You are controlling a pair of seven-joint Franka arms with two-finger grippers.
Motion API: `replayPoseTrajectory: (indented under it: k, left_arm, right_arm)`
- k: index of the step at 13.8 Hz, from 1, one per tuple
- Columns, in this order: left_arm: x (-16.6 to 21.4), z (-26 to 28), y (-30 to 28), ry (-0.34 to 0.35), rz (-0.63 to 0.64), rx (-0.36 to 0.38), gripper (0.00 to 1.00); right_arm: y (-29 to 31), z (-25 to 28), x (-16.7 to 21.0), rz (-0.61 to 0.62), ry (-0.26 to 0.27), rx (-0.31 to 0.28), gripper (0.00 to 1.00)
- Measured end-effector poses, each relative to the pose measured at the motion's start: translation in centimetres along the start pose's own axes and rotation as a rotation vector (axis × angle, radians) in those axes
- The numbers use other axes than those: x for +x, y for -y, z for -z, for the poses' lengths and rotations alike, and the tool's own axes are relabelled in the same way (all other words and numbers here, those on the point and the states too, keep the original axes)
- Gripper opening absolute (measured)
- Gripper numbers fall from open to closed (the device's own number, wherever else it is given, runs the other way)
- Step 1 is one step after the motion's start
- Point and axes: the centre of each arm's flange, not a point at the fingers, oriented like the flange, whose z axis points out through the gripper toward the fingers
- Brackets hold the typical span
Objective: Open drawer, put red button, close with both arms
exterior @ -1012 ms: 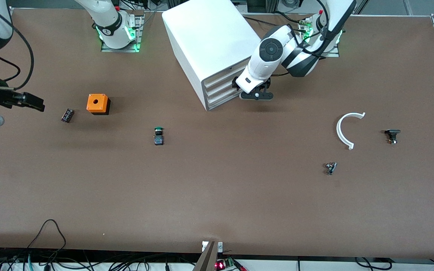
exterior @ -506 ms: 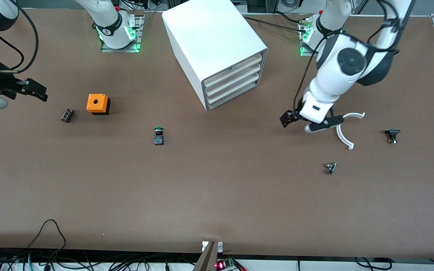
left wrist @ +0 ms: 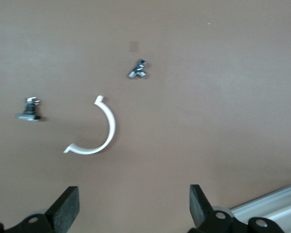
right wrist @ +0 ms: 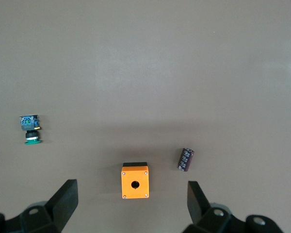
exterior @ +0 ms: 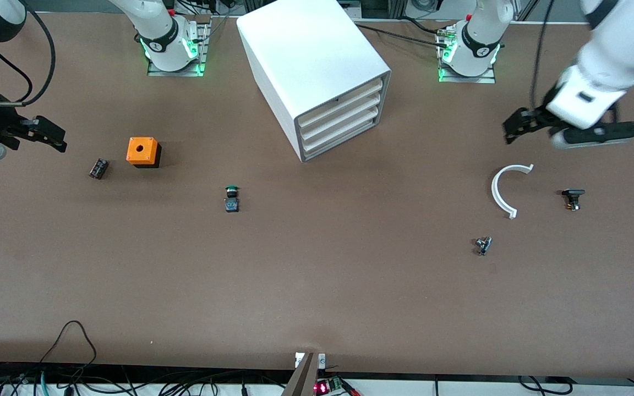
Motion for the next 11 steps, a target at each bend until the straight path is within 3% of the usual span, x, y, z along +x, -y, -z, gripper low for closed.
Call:
replayPoseTrajectory:
  k: [4,7,11]
  left_arm:
    - [-0.5,4.0,3.1,0.036,-0.016,-0.002,1.0]
    - [-0.1,3.8,3.6,0.045,-0.029,-0.005,1.0]
    - [0.7,3.6,3.4,0.046,-0.05,-0.009,1.0]
  right_arm:
    - [-0.3,0.4,0.0,-0.006,-0.008,0.0,1.0]
    - [-0.5,1.4,0.1,-0.007,-0.025,0.0,1.0]
    - [-0.5,1.6,-0.3,-0.006,0.002,0.0,1.0]
